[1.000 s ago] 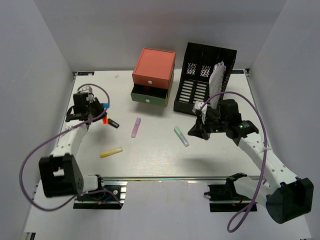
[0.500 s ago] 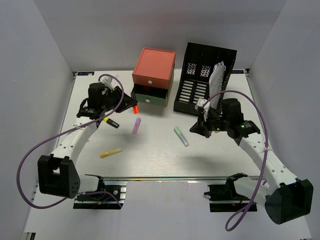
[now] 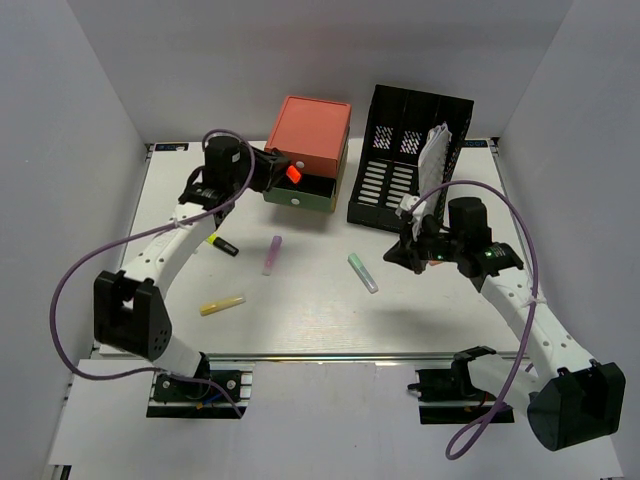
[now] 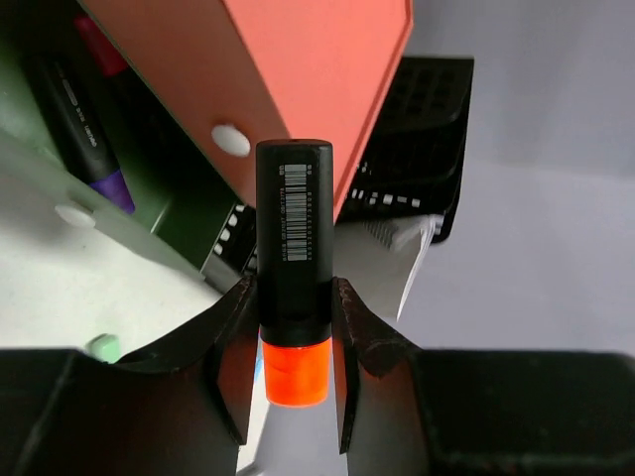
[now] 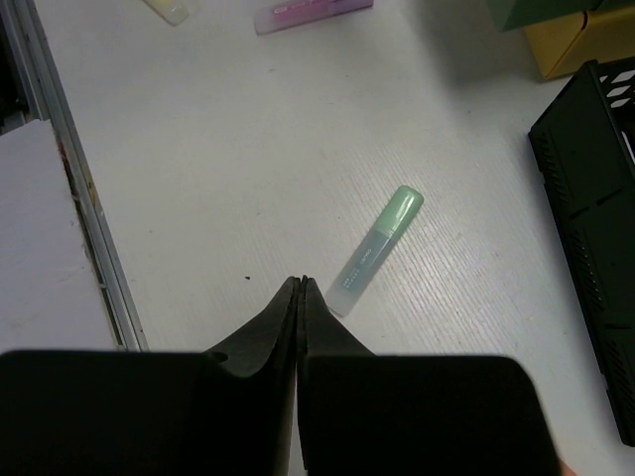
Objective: Organize the desk
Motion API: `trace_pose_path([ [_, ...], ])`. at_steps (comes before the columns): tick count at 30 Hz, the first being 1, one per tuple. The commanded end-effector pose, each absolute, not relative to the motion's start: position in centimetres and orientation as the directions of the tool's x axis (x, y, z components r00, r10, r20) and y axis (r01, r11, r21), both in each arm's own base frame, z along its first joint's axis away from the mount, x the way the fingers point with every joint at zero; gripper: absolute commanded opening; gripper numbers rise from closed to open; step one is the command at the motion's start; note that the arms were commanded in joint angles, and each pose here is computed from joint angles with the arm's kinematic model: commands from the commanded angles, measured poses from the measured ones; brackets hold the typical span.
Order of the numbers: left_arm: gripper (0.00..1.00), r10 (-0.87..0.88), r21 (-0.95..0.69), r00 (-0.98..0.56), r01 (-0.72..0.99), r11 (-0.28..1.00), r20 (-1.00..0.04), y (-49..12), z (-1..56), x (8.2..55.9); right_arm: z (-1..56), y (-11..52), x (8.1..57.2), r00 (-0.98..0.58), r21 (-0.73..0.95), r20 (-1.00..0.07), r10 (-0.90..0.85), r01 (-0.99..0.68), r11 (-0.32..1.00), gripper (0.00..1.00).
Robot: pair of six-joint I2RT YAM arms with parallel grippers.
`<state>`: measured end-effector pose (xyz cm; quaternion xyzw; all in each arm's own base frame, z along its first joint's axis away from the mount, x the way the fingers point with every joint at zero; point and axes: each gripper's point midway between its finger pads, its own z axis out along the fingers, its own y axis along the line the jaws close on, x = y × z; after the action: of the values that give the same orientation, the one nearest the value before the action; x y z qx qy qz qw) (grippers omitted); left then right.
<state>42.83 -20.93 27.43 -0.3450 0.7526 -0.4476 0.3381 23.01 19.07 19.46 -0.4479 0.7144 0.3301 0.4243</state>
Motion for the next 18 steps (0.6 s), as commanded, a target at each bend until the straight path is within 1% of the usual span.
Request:
trace_pose_path([
  [1, 0.00, -0.892, -0.918, -0.432, -0.282, 0.277, -0.137, -20.8, 28.6, 44.3, 20.2, 18.9, 23.4, -0.214, 0.070, -0.916, -0.338, -0.918, 0.391, 0.00],
  [4, 0.00, -0.902, -0.912, -0.411, -0.305, 0.274, -0.134, -21.2, 28.2, 44.7, 20.3, 18.8, 23.4, -0.211, 0.067, -0.918, -0.335, -0.917, 0.394, 0.00],
  [6, 0.00, -0.925, -0.908, -0.352, -0.326, 0.264, -0.143, -20.2, 27.7, 45.2, 20.4, 18.8, 23.4, -0.210, 0.068, -0.919, -0.333, -0.917, 0.393, 0.00],
  [9, 0.00, -0.936, -0.908, -0.325, -0.339, 0.246, -0.132, -20.1, 27.0, 45.1, 20.3, 18.8, 23.4, -0.212, 0.068, -0.919, -0.334, -0.917, 0.394, 0.00],
  [13, 0.04, -0.938, -0.906, -0.326, -0.352, 0.235, -0.116, -21.1, 25.9, 45.3, 20.3, 18.7, 23.5, -0.212, 0.069, -0.919, -0.333, -0.916, 0.394, 0.00],
  [18, 0.07, -0.941, -0.895, -0.323, -0.384, 0.226, -0.099, -22.0, 24.0, 45.7, 20.3, 18.6, 23.6, -0.217, 0.071, -0.918, -0.333, -0.914, 0.400, 0.00],
])
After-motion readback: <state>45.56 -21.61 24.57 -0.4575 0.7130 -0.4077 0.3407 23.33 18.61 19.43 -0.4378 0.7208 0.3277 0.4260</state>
